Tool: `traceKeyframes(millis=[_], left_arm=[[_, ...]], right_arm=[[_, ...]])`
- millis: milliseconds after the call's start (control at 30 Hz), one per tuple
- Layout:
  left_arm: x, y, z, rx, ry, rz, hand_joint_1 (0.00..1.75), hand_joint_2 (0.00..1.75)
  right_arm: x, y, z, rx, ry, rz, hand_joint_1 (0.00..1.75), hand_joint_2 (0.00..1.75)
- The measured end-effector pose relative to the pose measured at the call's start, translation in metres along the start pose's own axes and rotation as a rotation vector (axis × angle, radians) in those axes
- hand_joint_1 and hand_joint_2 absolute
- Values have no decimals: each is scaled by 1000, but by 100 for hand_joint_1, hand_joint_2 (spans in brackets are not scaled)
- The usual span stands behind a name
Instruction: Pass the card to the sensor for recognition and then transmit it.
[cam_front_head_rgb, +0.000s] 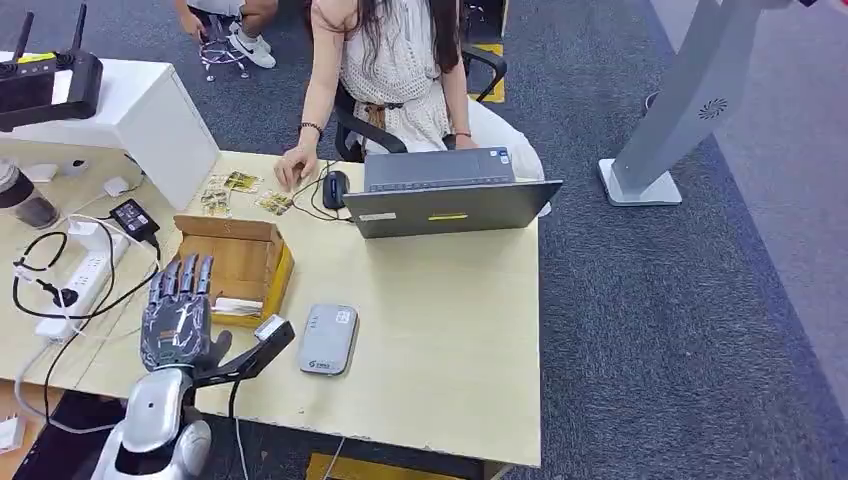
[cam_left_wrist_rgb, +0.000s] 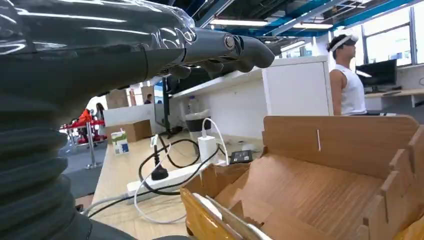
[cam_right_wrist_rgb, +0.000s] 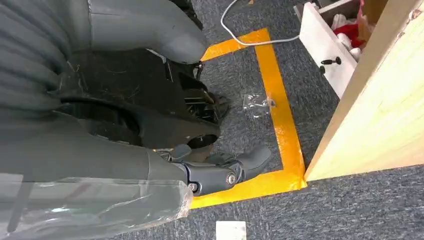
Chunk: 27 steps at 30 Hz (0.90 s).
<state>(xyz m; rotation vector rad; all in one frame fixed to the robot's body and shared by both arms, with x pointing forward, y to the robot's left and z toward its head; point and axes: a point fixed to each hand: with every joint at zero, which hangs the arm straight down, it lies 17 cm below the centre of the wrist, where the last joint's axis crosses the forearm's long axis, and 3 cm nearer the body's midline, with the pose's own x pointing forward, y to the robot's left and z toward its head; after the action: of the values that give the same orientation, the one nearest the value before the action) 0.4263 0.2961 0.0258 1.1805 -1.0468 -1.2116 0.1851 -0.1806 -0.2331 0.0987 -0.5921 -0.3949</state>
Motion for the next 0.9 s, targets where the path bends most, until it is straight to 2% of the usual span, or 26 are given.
traceKeyframes(millis=[533, 900], left_arm=[[8, -4, -2, -9, -6, 13, 0, 175], [6, -7, -6, -31, 38, 14, 0, 175]], right_arm=[[-1, 1, 0, 4, 3, 3, 0, 175], [-2, 4, 0, 16, 13, 4, 0, 175]])
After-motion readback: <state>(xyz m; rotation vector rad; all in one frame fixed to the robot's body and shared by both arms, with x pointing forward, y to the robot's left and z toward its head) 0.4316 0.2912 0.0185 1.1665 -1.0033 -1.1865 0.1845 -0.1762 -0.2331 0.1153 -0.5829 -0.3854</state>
